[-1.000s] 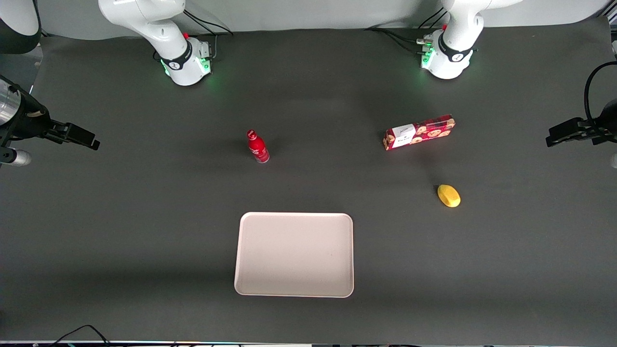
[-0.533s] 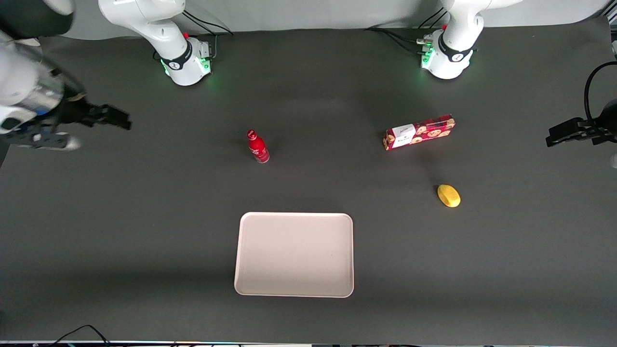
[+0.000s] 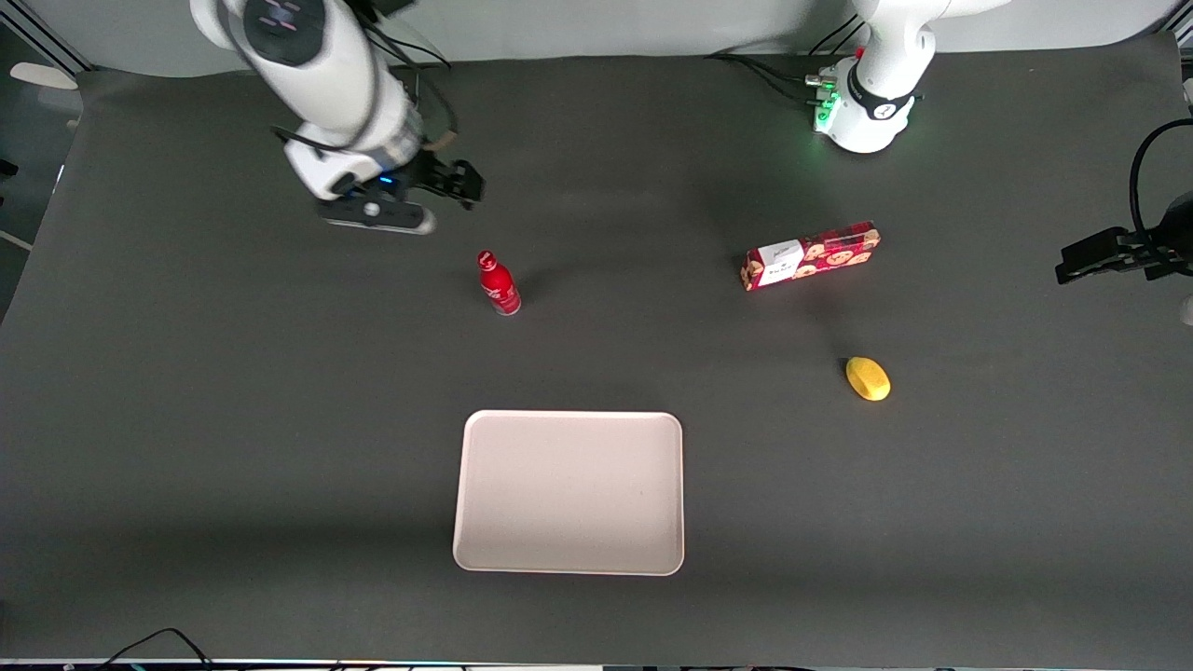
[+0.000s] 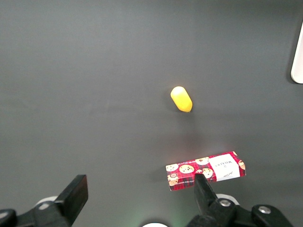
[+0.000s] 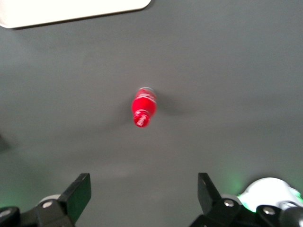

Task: Place coke bottle on tray
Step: 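Lower the open right gripper around the bottle and close it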

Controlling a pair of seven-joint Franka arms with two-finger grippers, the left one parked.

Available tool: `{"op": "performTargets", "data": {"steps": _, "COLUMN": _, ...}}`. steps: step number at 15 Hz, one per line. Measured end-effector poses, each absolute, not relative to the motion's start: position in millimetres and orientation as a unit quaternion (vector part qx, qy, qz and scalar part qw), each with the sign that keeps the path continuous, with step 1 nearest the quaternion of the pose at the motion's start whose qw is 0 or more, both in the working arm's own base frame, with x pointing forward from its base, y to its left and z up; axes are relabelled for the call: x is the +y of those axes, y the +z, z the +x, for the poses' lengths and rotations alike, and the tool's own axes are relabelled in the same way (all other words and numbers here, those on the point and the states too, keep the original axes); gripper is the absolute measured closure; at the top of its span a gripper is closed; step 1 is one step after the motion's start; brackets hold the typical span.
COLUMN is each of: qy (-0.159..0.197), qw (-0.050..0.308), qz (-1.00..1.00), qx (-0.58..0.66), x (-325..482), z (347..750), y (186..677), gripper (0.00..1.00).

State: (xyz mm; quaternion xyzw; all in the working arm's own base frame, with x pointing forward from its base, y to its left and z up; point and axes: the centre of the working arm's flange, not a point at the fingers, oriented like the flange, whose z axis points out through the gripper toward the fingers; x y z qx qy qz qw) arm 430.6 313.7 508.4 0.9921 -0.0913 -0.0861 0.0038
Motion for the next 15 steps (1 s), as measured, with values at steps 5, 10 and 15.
{"op": "performTargets", "data": {"steps": 5, "qy": -0.081, "qw": 0.007, "qz": 0.992, "qx": -0.094, "x": 325.2, "z": 406.6, "y": 392.8, "gripper": 0.0}}
{"op": "performTargets", "data": {"steps": 10, "qy": -0.051, "qw": 0.02, "qz": 0.993, "qx": -0.103, "x": 319.5, "z": 406.4, "y": 362.4, "gripper": 0.0}}
{"op": "performTargets", "data": {"steps": 15, "qy": -0.045, "qw": 0.027, "qz": 0.992, "qx": -0.113, "x": 325.3, "z": 408.1, "y": 340.6, "gripper": 0.03}}
